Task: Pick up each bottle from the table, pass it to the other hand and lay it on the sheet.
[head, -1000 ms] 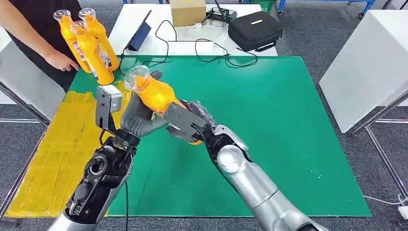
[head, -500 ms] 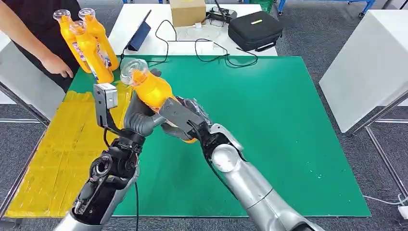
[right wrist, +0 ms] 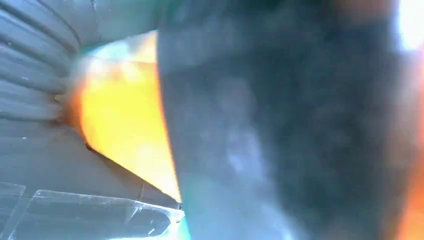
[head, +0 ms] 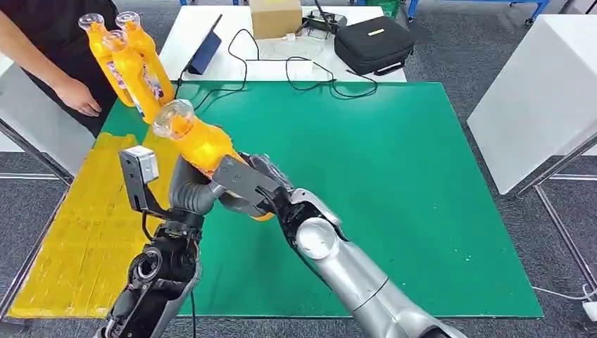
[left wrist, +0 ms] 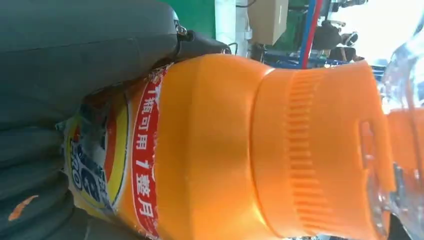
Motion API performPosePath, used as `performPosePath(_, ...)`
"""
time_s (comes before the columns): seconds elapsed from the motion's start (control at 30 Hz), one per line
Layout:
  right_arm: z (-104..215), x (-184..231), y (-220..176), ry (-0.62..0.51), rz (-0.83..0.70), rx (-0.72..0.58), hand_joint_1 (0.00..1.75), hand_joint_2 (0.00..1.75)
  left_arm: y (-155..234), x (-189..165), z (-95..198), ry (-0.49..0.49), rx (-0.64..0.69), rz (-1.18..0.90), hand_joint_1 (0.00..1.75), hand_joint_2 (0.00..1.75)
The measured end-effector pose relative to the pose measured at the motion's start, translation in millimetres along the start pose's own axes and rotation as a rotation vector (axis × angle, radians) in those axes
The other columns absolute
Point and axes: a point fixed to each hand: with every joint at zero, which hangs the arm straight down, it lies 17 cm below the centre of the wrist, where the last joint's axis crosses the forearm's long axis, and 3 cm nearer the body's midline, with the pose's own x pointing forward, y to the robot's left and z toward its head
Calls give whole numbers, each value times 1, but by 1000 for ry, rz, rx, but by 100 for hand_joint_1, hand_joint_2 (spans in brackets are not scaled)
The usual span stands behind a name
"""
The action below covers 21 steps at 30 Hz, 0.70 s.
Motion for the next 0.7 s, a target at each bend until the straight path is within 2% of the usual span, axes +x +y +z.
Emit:
performPosePath(0.43,2,0,9,1,-5,21,175,175,5,0,6,-3,22,-13,175,175)
performPosePath(0.47,2,0,11,1,-6,23,28,175,6,0,7,-5,25,-13,175,175)
performPosePath(0.5,2,0,12,1,-7,25,0,175,7,0,8,-5,29,-12,175,175)
performPosePath(0.53,2,0,13,1,-7,28,0,0,7,0,9,-6,33,-12,175,175)
performPosePath(0.7,2,1,15,-20,56,20,0,0,11,8,14,-56,46,-37,175,175)
